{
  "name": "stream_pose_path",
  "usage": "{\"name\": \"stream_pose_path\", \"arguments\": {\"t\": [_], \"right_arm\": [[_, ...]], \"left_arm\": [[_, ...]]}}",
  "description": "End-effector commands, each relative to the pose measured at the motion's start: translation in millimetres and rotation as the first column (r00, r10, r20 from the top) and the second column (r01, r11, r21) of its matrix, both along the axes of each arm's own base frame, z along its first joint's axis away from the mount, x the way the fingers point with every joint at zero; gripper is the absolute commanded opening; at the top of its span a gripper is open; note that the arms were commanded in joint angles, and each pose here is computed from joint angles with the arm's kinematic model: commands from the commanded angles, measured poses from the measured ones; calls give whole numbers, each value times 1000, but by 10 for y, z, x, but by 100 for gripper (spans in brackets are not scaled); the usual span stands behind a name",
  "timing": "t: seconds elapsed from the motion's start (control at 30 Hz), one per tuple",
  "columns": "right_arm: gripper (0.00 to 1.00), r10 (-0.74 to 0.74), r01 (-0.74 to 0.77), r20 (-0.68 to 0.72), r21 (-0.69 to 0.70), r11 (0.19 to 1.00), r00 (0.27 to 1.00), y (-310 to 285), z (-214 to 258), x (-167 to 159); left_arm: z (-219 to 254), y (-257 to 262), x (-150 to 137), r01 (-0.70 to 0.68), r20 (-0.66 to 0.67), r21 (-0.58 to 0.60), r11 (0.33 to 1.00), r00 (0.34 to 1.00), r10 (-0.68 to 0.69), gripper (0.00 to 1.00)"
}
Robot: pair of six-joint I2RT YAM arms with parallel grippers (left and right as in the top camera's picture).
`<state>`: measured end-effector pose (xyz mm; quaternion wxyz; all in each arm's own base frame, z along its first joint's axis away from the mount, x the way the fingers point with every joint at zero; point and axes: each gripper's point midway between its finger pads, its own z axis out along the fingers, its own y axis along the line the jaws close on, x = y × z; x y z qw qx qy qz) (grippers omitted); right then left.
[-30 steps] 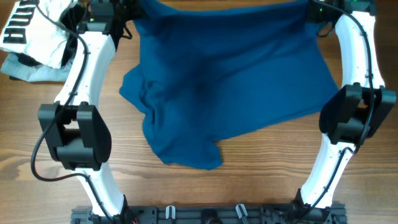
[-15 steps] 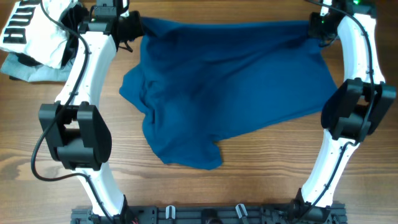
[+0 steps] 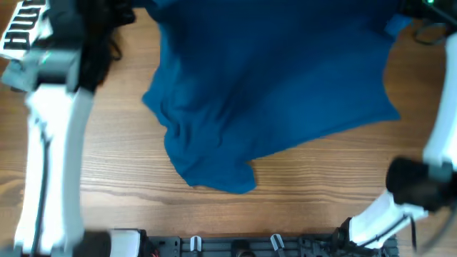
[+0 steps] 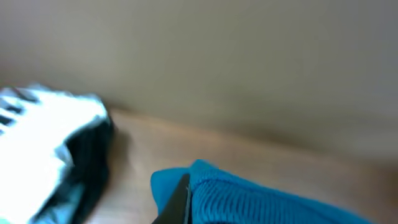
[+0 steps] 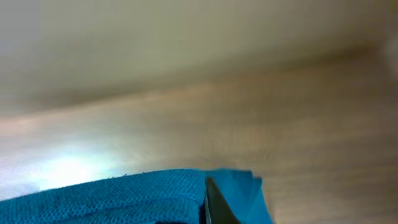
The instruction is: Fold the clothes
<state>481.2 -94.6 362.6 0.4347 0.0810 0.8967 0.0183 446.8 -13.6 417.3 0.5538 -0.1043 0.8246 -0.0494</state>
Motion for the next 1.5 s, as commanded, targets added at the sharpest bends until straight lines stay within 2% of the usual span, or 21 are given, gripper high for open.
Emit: {"name": "stream_pose_path", "arguments": {"t": [0.0,0.1,0.13,0.27,0.33,0.43,0.5,0.63,0.73,0.77,0.9,1.0,1.03,1.13,1.27,1.37,1.47], "right_arm": [[4,-64,78,234,-52,996,970,-20,1076,-724],[5,-98,136,338,-91,986,936,68,1559,-1358],[4,-106,153,367,-100,983,924,107,1680,-1583],[4,-143,212,419,-123,970,897,169,1880,-2145],[4,-175,256,436,-133,957,883,151,1932,-2356],[4,-191,274,435,-138,952,880,123,1930,-2384],[4,-195,269,400,-137,953,895,87,1837,-2259],[4,-213,240,191,-133,962,958,-68,1258,-1725],[4,-202,200,-1,-122,972,979,-162,691,-1321],[4,-167,156,-100,-109,982,981,-195,338,-1037],[4,-153,135,-243,-88,987,958,-351,-388,-458],[4,-136,114,-302,-88,990,944,-532,-1208,230],[4,-134,113,-301,-86,990,944,-557,-1354,358],[4,-122,108,-283,-65,992,951,-586,-1706,676],[4,-132,120,-238,-64,991,962,-618,-1746,835],[4,-123,114,-224,-53,992,967,-572,-1570,763],[4,-120,112,-166,-56,992,979,-490,-1019,524]], "left_arm": [[1053,457,-893,-186,267,33,982,948,171,4],[1538,665,-1678,-275,412,19,961,878,243,4],[1633,708,-1890,-297,445,10,955,856,261,4],[1816,837,-2604,-374,524,-32,927,783,334,4],[1816,908,-2831,-416,534,-46,908,758,375,4],[1767,935,-2843,-433,517,-39,901,763,389,4],[1701,937,-2685,-434,486,-23,901,782,390,4],[1428,933,-2040,-426,370,36,904,846,384,4],[1002,942,-1321,-414,227,102,904,895,384,4],[665,944,-866,-400,135,138,906,914,383,4],[-210,928,114,-354,-36,198,914,929,367,4],[-1194,879,949,-301,-143,214,929,931,334,4],[-1365,858,1078,-287,-155,209,935,934,322,4],[-1764,823,1391,-273,-159,192,943,939,304,4],[-1860,809,1451,-270,-161,193,943,940,302,4],[-1677,830,1370,-277,-145,188,942,941,305,4],[-1178,826,1103,-286,-99,176,942,947,306,4]]}}
